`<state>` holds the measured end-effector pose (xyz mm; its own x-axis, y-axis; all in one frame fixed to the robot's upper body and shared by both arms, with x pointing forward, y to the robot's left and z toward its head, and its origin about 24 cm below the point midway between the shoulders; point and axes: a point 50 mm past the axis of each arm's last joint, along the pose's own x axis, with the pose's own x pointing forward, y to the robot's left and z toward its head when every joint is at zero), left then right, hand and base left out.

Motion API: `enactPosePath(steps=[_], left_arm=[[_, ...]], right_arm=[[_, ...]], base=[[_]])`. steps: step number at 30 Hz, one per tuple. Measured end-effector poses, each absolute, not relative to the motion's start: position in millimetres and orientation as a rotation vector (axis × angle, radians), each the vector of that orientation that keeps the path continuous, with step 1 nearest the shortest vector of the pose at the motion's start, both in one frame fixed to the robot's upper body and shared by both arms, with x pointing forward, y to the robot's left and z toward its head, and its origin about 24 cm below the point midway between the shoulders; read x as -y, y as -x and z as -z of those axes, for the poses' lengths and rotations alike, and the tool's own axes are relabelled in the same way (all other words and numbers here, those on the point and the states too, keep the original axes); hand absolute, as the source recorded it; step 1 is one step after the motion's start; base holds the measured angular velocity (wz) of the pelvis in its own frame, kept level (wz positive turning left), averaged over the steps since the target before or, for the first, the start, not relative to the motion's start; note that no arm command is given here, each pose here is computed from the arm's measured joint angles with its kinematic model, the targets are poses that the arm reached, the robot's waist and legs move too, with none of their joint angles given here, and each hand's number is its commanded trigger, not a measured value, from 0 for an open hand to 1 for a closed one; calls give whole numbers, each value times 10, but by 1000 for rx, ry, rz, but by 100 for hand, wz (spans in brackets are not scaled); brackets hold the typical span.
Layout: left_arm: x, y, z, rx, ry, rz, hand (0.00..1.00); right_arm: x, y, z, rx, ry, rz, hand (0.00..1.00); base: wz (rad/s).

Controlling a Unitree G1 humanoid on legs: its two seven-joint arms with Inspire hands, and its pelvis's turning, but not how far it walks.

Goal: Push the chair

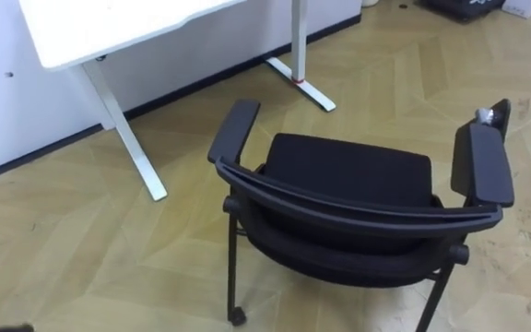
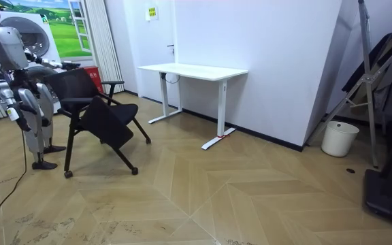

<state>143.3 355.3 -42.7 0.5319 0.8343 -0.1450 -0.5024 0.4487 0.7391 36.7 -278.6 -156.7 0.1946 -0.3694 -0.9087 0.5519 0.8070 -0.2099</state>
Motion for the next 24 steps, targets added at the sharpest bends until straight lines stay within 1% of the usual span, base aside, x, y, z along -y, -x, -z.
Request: enactPosePath(steps=[2,4,8,10,12,14,18,24], left_arm=[[-3549,-1579,269,-458,-746,-861,0],[-3487,-1750,116,-365,-828,-811,0],[-3343,-1916,-53,-267,-987,-703,0],[-3235,-2045,-300,-151,-1074,-676,0],[-3156,-2108,-470,-58,-1129,-669,0],[-3089,-2145,-556,-6,-1166,-656,0],[-2867,-2216,-500,28,-1256,-549,0],[-2708,-2257,-438,45,-1333,-448,0]], right_arm=[[2782,-361,1570,-1217,-181,648,0],[2779,-353,1572,-1217,-194,645,0],[2765,-354,1576,-1211,-215,630,0],[2762,-320,1579,-1217,-221,636,0],[2762,-326,1579,-1216,-221,635,0],[2762,-349,1577,-1209,-222,629,0],[2745,-342,1583,-1209,-235,627,0],[2737,-328,1588,-1216,-235,621,0]], base=[[-3],[0],[1],[4],[4],[0],[0],[-2]])
